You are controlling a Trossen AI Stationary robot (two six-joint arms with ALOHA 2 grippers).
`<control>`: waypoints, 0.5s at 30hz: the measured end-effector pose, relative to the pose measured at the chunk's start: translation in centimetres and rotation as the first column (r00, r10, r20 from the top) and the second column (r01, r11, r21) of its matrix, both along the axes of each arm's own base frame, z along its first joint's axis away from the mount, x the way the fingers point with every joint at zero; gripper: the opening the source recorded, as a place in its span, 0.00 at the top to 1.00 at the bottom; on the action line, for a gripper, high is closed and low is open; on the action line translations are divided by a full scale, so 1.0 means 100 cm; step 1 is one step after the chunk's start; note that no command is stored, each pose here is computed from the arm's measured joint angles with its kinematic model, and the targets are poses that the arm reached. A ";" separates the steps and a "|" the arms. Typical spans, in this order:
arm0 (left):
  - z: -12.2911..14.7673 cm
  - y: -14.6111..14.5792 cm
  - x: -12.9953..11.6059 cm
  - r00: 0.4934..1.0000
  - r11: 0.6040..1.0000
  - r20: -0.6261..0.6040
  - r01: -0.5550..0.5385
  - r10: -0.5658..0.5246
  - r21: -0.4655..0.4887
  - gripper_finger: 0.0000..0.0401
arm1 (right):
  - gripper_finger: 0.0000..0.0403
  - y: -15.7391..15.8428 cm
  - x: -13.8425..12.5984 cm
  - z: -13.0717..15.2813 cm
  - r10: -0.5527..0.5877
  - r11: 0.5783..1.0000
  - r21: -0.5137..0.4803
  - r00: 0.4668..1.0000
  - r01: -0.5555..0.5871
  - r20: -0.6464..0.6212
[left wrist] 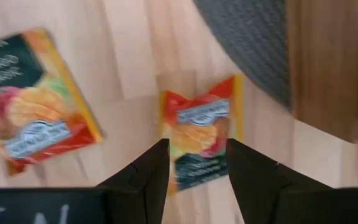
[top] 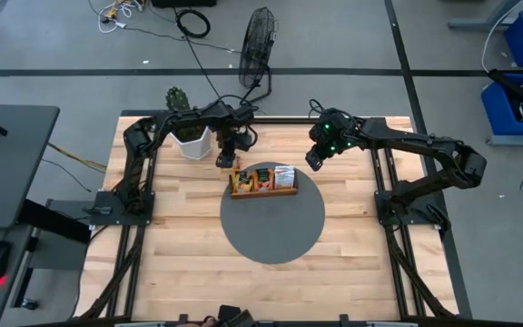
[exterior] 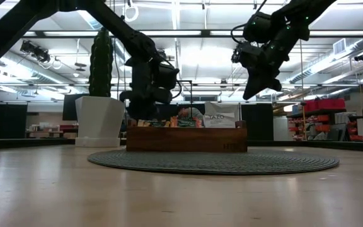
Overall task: Pick & Place Tea
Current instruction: Put the orange tea bag into the left section of the wooden organizer
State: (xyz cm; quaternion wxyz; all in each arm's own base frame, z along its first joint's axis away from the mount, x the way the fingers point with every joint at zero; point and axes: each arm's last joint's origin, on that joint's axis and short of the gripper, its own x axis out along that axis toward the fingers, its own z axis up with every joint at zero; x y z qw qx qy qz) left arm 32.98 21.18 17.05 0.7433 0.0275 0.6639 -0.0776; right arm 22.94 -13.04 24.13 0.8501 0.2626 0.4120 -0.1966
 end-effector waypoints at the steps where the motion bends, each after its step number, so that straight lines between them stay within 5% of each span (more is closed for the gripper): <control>1: 0.000 0.001 0.001 1.000 1.000 0.002 0.000 0.000 0.013 0.59 | 0.99 0.000 0.000 0.000 0.001 1.000 0.001 1.000 -0.001 0.002; 15: -0.017 0.006 0.006 1.000 0.999 -0.001 0.010 -0.010 0.035 0.59 | 0.99 -0.001 0.002 0.002 0.012 1.000 -0.003 1.000 -0.012 0.029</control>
